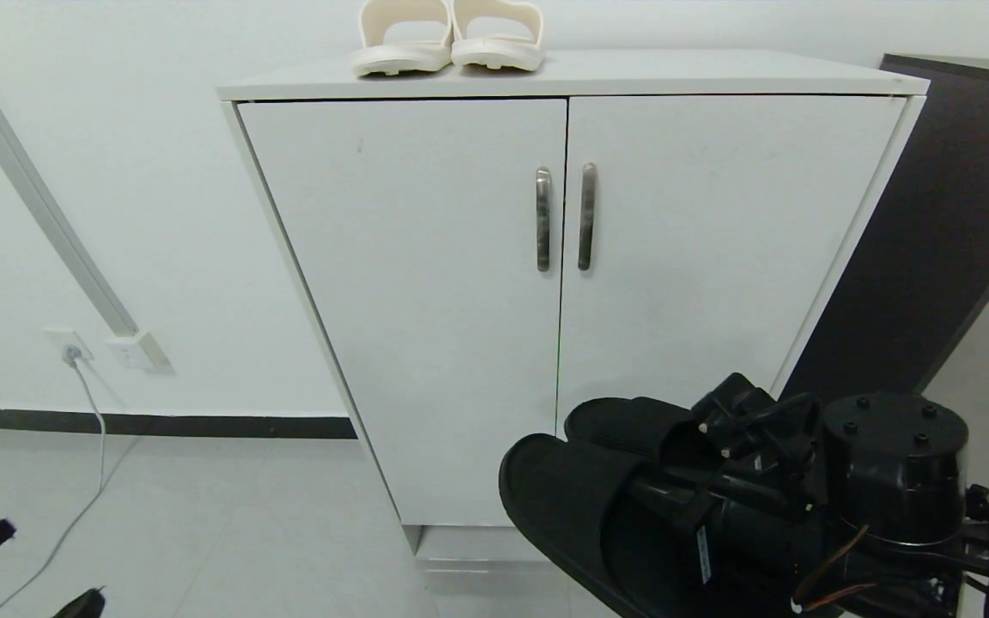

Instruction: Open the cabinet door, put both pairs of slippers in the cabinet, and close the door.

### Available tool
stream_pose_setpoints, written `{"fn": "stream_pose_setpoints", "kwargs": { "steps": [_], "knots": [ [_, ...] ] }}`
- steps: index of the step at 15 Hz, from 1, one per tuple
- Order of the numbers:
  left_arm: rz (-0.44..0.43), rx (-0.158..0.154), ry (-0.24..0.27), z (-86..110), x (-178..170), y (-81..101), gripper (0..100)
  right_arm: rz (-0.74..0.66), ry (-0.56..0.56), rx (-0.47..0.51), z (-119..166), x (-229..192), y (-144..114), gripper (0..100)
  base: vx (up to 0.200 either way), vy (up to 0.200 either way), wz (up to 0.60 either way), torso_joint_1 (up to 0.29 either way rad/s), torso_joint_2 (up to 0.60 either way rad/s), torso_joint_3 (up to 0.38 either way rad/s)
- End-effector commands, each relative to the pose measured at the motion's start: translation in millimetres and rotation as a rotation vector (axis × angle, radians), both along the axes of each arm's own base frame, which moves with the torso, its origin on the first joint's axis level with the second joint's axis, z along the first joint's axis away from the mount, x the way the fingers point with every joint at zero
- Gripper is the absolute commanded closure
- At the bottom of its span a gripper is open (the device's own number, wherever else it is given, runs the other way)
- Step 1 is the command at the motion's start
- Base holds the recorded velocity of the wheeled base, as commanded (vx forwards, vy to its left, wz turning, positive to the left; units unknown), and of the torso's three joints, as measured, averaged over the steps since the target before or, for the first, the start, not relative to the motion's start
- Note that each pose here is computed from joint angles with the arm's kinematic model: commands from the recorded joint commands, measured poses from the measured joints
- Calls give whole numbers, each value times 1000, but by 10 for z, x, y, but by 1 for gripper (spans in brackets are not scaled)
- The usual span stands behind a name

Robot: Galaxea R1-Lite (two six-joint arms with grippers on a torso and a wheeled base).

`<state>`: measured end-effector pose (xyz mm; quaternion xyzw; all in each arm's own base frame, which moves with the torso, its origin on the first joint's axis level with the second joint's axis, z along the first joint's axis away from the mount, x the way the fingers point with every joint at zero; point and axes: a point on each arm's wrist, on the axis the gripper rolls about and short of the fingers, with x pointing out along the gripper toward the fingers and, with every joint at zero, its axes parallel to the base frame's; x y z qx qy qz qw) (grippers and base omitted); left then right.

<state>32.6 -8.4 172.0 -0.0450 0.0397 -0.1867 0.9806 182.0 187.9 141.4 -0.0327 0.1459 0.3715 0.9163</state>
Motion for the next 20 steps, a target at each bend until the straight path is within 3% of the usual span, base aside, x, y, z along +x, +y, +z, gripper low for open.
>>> {"fn": "stream_pose_setpoints", "kwargs": {
  "steps": [1,5,9,15,20],
  "knots": [
    [-144,-4,98,32,442,-70,0,2,6,-5,-32,15,18,100,0,0,0,0,0,0],
    [-289,3,108,102,817,-282,0,2,-8,5,-60,12,31,100,0,0,0,0,0,0],
    [-325,-6,78,241,1161,-532,0,10,-20,-13,-98,-3,32,100,0,0,0,0,0,0],
    [-448,-20,9,593,1507,-1117,0,17,-36,-21,-84,-10,25,100,0,0,0,0,0,0],
    [-468,-25,-17,745,1783,-1619,0,18,-42,-14,-65,-26,9,100,0,0,0,0,0,0]
  ]
}}
